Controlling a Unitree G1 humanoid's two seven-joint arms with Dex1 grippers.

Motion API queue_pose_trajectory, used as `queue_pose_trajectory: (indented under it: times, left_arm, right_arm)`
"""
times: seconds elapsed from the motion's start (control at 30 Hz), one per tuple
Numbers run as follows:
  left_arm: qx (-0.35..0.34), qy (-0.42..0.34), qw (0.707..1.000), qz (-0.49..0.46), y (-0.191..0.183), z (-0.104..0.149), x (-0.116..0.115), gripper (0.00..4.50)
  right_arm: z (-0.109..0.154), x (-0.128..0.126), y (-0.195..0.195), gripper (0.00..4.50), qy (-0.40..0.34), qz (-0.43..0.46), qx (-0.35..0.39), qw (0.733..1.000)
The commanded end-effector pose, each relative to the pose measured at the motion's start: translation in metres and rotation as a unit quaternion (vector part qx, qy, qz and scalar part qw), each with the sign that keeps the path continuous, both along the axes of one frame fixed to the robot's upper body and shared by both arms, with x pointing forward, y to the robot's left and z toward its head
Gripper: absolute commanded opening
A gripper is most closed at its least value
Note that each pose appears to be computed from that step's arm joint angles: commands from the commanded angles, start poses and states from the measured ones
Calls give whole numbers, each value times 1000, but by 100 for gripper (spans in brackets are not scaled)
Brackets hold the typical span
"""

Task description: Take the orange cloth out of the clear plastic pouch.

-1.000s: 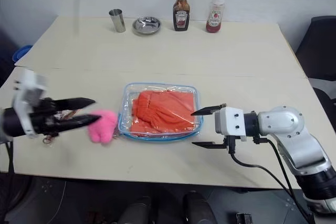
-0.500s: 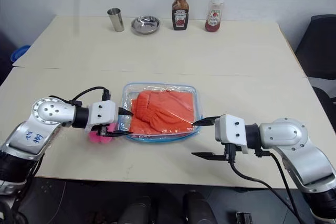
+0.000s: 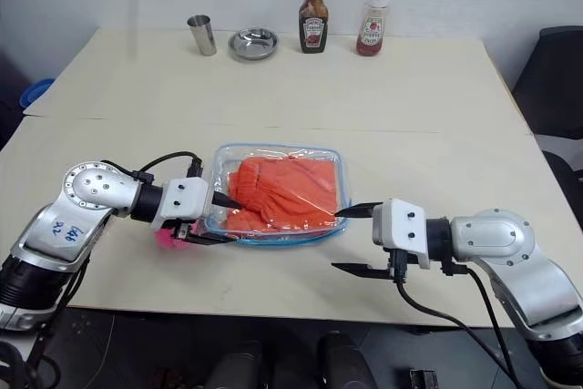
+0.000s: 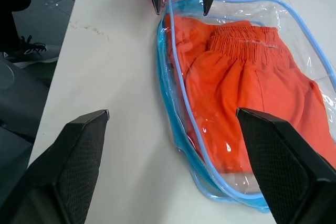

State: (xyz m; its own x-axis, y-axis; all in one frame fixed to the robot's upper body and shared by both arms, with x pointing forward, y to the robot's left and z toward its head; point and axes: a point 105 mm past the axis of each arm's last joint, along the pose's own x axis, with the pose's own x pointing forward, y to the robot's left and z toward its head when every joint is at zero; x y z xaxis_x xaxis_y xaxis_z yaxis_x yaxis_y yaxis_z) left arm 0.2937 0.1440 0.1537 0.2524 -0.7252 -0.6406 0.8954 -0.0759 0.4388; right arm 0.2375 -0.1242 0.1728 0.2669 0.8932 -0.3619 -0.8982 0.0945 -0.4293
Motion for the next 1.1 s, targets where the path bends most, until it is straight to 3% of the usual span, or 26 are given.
queue_pose_trajectory:
  times: [0.03,0.33,0.53,0.6,0.7,0.83,0.93,1.1]
  left_arm:
    - [-3,-32,999,1,1,3,5,272]
    - [0,-17,1000,-15,0,-6,4,2]
    - [-1,-6,1000,-8,2,-12,4,1]
    - [-39,7,999,3,-3,-9,4,1]
    - [-174,46,983,34,-20,17,9,1]
    - [-219,73,972,52,-24,24,9,1]
    - [-223,83,970,55,-26,22,4,0]
    - [-235,99,965,58,-33,20,-3,0]
  right_arm:
    - [14,-3,2,407,-29,7,4,1000]
    - [14,-1,2,407,-31,4,6,999]
    - [15,0,1,407,-33,2,7,999]
    - [15,0,0,407,-33,2,7,999]
    - [13,-1,0,407,-30,3,8,1000]
    - [5,0,4,407,-18,0,10,1000]
    - [-2,6,12,356,-11,-8,17,1000]
    - [-13,20,26,190,-6,-17,31,999]
